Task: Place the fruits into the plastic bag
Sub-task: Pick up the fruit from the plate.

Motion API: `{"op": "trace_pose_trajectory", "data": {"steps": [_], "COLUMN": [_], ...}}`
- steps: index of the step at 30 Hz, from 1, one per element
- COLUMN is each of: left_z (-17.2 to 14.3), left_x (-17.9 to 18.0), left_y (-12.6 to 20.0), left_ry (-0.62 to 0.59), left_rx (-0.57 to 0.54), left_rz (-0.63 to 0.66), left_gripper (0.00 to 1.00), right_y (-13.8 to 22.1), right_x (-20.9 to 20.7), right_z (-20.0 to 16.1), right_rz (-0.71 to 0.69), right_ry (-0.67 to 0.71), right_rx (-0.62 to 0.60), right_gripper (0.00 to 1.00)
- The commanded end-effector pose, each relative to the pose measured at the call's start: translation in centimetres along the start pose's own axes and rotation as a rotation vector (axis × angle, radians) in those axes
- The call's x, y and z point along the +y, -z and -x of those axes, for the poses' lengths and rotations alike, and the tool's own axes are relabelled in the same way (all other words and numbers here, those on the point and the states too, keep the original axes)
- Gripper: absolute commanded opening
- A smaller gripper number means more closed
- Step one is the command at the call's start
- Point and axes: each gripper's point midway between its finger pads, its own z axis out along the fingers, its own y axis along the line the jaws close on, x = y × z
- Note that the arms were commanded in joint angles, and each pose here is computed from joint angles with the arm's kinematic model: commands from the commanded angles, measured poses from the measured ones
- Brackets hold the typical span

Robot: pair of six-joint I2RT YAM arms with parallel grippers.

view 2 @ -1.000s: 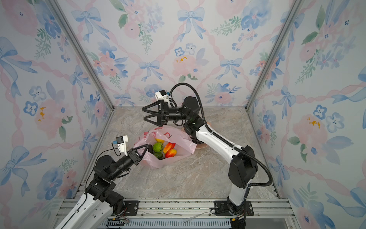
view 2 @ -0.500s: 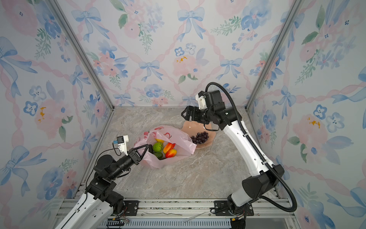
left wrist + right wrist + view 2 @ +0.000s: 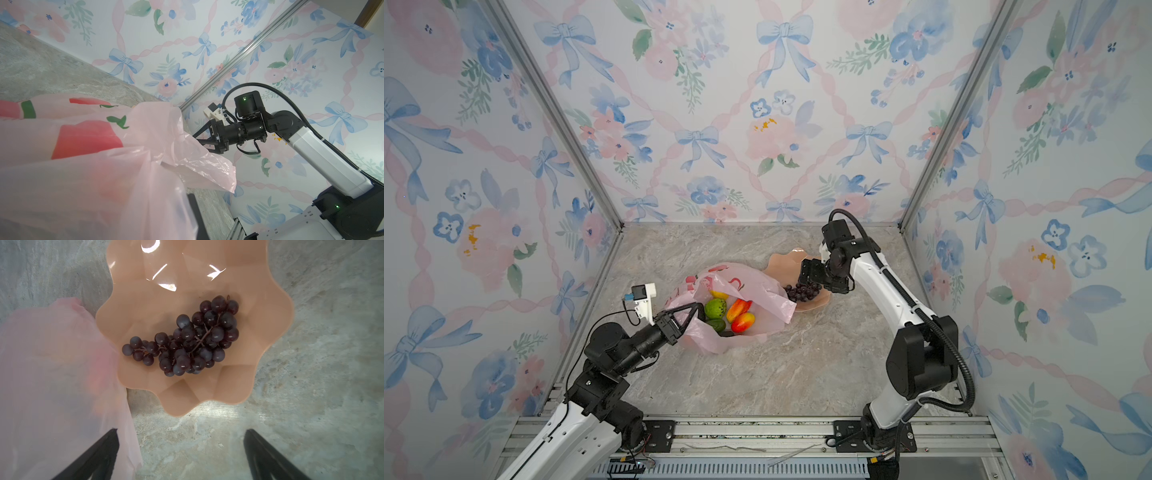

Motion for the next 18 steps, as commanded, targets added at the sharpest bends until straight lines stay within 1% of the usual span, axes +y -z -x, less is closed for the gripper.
{"op": "trace_pose_trajectory", "data": {"steps": [1,5,10,14,18], "left_z": [0.9,1.0,0.9,0.9,0.8], "left_x": [-1.0,-0.9,-0.7,-0.6,-0.5], "left_y": [0.1,0.2,0.2,0.3,0.3], "left_ry": [-0.042,-0.045,-0.051,-0.055,-0.056], "left_rx": [-0.019,-0.023,-0.018,-0.020,-0.018], "left_rz": [-0.024,-0.016,-0.009,-0.003,0.002], "left_gripper": [0.00,0.00,0.00,0.00,0.00], "right_y": [-2.1,-4.3,-6.3,-7.9,-9.4], "right_x": [-0.4,-1.0,-1.9,-2.8,-3.2], "right_z": [0.4,1.0,2.2,2.6,3.0], "right_rz": [0.005,0.015,0.025,0.004,-0.015], "right_ry": [-0.031,-0.079,-0.156,-0.205,-0.237], "right_rx": [0.024,0.040,0.031,0.037,0.040], "right_gripper": [0.96,0.96,0.96,0.97,0.99]}}
